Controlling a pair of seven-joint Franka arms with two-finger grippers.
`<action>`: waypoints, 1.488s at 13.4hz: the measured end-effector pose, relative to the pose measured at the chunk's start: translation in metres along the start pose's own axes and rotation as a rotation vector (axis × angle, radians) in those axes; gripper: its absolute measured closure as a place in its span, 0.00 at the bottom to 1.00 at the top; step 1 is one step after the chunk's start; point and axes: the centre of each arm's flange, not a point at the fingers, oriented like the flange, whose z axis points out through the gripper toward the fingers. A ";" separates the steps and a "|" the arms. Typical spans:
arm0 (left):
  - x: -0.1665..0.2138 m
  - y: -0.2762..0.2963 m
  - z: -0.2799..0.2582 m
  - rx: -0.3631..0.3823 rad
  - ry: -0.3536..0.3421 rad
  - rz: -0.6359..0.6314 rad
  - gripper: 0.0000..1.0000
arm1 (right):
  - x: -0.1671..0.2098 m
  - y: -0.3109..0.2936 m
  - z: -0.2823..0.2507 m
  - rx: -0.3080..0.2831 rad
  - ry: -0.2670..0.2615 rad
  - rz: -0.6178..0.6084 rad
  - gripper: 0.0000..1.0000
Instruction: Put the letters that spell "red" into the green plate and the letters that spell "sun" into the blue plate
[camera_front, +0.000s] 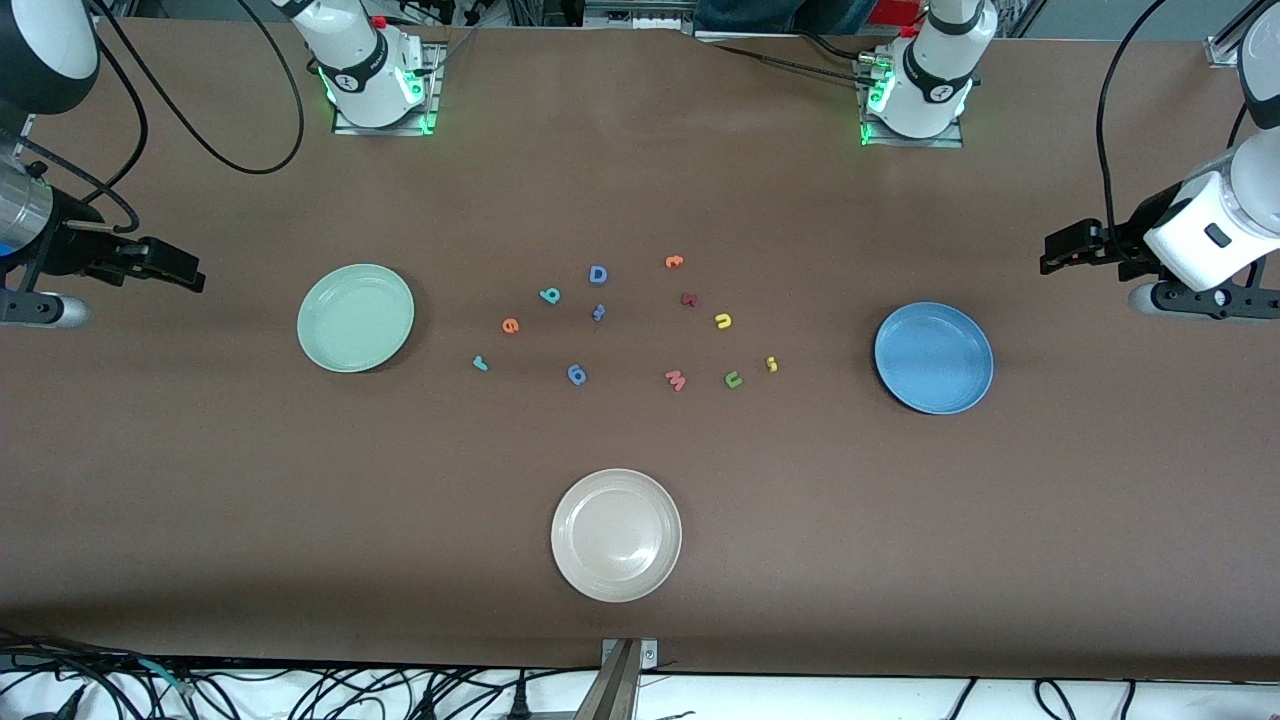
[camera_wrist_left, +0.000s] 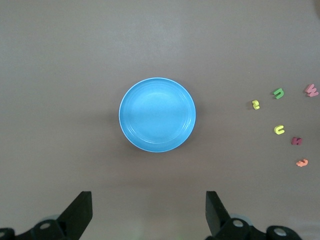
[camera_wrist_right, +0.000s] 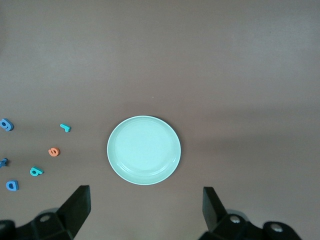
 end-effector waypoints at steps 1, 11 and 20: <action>0.001 0.000 0.001 0.000 -0.002 0.000 0.00 | 0.000 0.000 0.000 0.000 0.000 0.000 0.00; 0.006 0.000 0.006 0.000 0.000 0.000 0.00 | 0.000 0.000 0.001 0.000 -0.001 0.000 0.00; 0.010 0.001 0.012 0.000 -0.004 0.000 0.00 | 0.000 0.001 0.001 0.000 -0.002 0.001 0.00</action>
